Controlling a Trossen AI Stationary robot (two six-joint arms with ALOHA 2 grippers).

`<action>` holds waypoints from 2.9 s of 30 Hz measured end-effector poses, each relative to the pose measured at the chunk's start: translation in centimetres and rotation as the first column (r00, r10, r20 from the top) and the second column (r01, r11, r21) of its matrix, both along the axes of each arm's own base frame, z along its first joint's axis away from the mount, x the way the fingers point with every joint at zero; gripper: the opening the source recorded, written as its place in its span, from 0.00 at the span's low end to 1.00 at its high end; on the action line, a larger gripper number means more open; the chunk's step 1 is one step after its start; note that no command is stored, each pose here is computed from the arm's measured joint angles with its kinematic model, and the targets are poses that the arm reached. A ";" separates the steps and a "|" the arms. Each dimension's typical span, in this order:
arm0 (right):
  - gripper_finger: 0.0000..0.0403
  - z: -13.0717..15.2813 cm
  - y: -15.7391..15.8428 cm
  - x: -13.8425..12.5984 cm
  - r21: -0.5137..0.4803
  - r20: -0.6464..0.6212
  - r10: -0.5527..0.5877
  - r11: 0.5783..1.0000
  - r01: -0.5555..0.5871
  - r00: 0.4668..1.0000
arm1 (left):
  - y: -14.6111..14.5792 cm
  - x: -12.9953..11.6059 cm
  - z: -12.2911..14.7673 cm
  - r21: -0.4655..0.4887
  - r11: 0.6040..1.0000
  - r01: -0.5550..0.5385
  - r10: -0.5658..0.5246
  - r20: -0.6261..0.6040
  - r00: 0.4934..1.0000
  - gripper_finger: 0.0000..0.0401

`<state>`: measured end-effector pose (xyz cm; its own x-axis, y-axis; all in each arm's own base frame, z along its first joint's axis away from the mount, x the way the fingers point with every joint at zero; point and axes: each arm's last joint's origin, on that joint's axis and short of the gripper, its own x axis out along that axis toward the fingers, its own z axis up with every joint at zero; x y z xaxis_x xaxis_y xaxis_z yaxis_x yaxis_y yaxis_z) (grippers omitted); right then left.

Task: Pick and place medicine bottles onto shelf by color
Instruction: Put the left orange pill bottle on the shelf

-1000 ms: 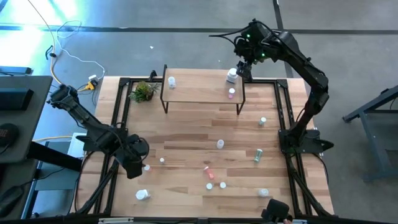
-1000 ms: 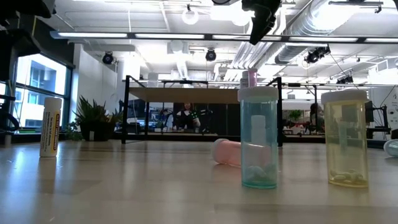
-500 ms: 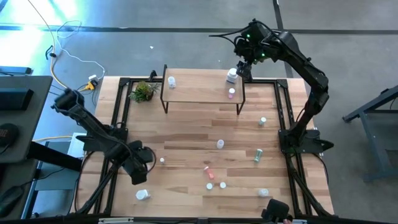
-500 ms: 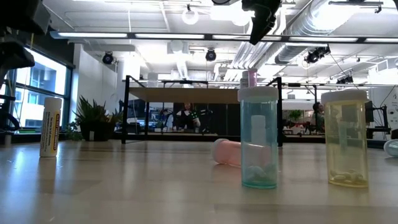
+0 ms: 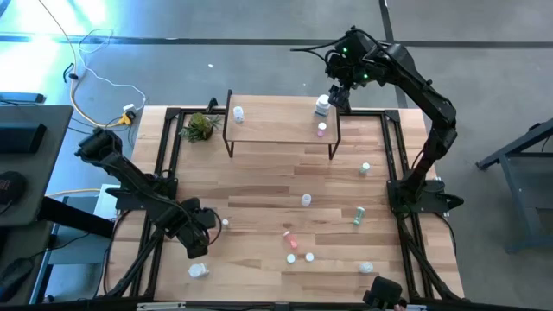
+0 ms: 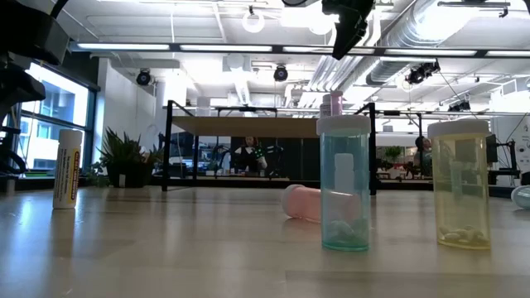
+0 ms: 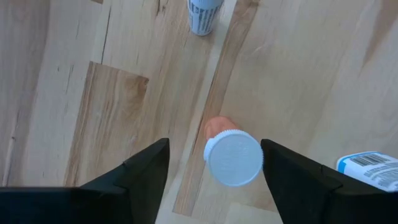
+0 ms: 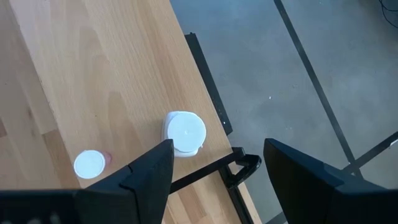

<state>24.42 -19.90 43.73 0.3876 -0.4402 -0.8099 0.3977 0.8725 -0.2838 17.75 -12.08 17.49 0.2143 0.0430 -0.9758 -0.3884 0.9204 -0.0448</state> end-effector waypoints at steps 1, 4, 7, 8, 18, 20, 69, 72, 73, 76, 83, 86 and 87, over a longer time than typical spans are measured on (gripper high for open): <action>0.60 0.0 0.0 0.0 0.000 0.000 0.000 1.000 0.000 1.000 | 0.0 0.0 0.0 0.002 1.000 0.001 -0.001 -0.003 1.000 0.57; 0.60 0.0 0.0 0.0 0.000 0.000 0.000 1.000 0.000 1.000 | 0.0 0.0 0.0 0.001 1.000 0.011 -0.011 -0.001 1.000 0.50; 0.60 0.0 0.0 0.0 0.000 0.000 0.000 1.000 0.000 1.000 | 0.0 0.0 0.0 0.001 1.000 0.011 -0.011 -0.001 1.000 0.42; 0.60 0.0 0.0 0.0 0.000 0.000 0.000 1.000 0.000 1.000 | 0.0 0.0 0.0 0.001 1.000 0.011 -0.011 -0.002 1.000 0.40; 0.60 0.0 0.0 0.0 0.001 -0.002 0.000 1.000 0.000 1.000 | -0.2 0.2 0.1 -0.024 1.000 0.006 -0.005 0.022 1.000 0.27; 0.60 0.0 0.0 0.0 0.002 -0.004 0.001 1.000 -0.001 1.000 | -0.1 0.2 0.3 -0.031 1.000 -0.002 0.002 0.013 1.000 0.28; 0.60 0.0 0.0 0.0 0.066 0.064 -0.129 0.990 0.125 0.990 | 21.6 -2.4 19.8 0.376 0.829 -0.413 0.254 0.404 0.879 0.29; 0.60 0.0 0.0 0.0 0.073 0.071 -0.143 0.988 0.138 0.987 | 23.6 -2.1 20.8 0.425 0.793 -0.437 0.250 0.428 0.869 0.29; 0.60 0.0 0.0 0.0 0.076 0.072 -0.148 0.987 0.142 0.986 | 24.3 -1.9 21.0 0.436 0.784 -0.442 0.249 0.432 0.867 0.29; 0.60 0.0 0.0 0.0 0.076 0.073 -0.148 0.987 0.143 0.986 | 26.4 -1.4 21.5 0.476 0.754 -0.452 0.250 0.429 0.868 0.29; 0.60 0.0 0.0 0.0 0.078 0.074 -0.152 0.986 0.146 0.986 | 31.2 -0.1 21.0 0.481 0.737 -0.475 0.320 0.371 0.872 0.29; 0.60 0.0 0.0 0.0 0.087 0.081 -0.168 0.983 0.161 0.982 | 32.9 0.3 20.5 0.444 0.757 -0.480 0.338 0.363 0.868 0.29; 0.60 0.0 0.0 0.0 0.088 0.082 -0.170 0.983 0.163 0.982 | 33.4 0.5 20.3 0.430 0.765 -0.480 0.341 0.363 0.867 0.29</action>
<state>24.47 -19.89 43.69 0.3867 -0.4391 -0.8110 0.5601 0.8104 -0.1717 18.24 21.32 37.81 0.2930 0.6399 -0.7104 -0.7729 0.5959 0.2179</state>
